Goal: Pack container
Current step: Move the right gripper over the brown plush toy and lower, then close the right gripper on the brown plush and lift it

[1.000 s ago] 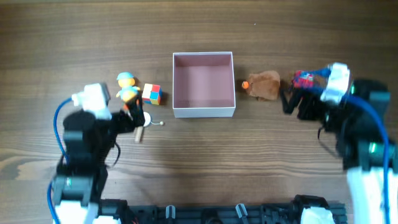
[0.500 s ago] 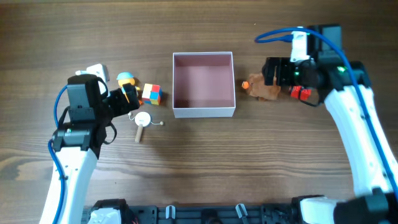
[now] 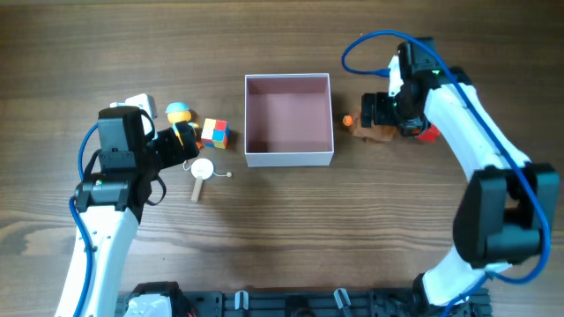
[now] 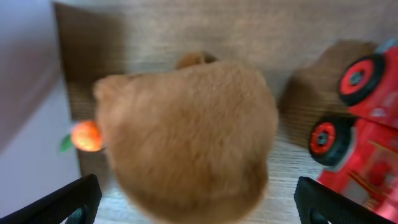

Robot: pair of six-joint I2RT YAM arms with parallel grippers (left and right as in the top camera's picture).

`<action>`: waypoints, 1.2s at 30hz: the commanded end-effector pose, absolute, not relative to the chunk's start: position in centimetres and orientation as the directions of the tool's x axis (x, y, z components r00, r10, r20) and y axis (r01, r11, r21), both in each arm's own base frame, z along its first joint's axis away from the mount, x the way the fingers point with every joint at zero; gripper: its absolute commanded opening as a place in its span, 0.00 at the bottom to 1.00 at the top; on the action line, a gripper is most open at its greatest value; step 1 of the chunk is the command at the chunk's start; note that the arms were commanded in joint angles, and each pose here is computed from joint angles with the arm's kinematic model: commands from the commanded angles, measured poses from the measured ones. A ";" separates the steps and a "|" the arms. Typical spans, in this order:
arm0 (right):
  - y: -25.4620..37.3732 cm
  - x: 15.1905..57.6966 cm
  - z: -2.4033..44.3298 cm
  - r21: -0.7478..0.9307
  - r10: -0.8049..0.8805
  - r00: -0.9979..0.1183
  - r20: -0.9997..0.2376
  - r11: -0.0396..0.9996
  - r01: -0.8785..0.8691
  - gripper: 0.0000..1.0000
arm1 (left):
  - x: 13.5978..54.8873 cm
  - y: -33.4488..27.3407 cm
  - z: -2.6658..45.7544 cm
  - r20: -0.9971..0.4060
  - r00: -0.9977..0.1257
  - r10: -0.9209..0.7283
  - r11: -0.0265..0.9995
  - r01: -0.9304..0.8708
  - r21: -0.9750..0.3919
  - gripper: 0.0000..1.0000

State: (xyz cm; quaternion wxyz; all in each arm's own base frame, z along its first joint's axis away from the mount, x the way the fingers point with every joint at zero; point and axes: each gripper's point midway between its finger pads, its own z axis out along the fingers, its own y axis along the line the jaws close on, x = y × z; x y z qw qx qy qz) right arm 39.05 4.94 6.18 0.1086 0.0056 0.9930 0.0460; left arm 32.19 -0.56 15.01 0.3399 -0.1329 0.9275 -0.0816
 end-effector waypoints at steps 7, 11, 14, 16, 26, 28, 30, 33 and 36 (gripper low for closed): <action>5.5 39.8 5.4 0.118 0.045 -0.977 -0.210 0.993 0.021 1.00 | 32.6 -0.3 15.6 -0.624 -0.727 -0.287 0.956 -0.181 -0.229 1.00; 5.8 40.0 5.2 0.145 0.069 -0.974 -0.215 0.989 0.038 1.00 | 32.6 -0.3 15.6 -0.624 -0.727 -0.287 0.957 -0.180 -0.229 1.00; 5.9 40.2 4.9 0.154 0.090 -0.971 -0.223 0.987 0.056 1.00 | 32.6 -0.3 15.6 -0.624 -0.727 -0.287 0.957 -0.180 -0.229 1.00; 6.0 40.4 4.7 0.159 0.090 -0.969 -0.231 0.986 0.054 1.00 | 32.6 -0.3 15.6 -0.624 -0.727 -0.287 0.957 -0.180 -0.229 1.00; 6.3 40.0 3.1 0.158 0.083 -0.978 -0.194 0.986 0.052 1.00 | 32.6 -0.3 15.6 -0.624 -0.727 -0.287 0.957 -0.180 -0.229 1.00; 6.2 39.9 2.6 0.146 0.082 -0.979 -0.185 0.988 0.055 0.99 | 32.6 -0.3 15.6 -0.624 -0.727 -0.287 0.957 -0.180 -0.229 1.00; 5.9 39.7 2.0 0.132 0.081 -0.982 -0.170 0.990 0.059 0.97 | 32.6 -0.3 15.6 -0.624 -0.727 -0.287 0.957 -0.180 -0.229 1.00; 5.9 39.4 1.0 0.127 0.081 -0.986 -0.143 0.990 0.063 0.85 | 32.6 -0.3 15.6 -0.624 -0.727 -0.287 0.957 -0.180 -0.229 1.00; 5.9 39.0 -0.1 0.125 0.089 -0.990 -0.112 0.989 0.075 0.67 | 32.6 -0.3 15.6 -0.624 -0.727 -0.287 0.957 -0.180 -0.229 1.00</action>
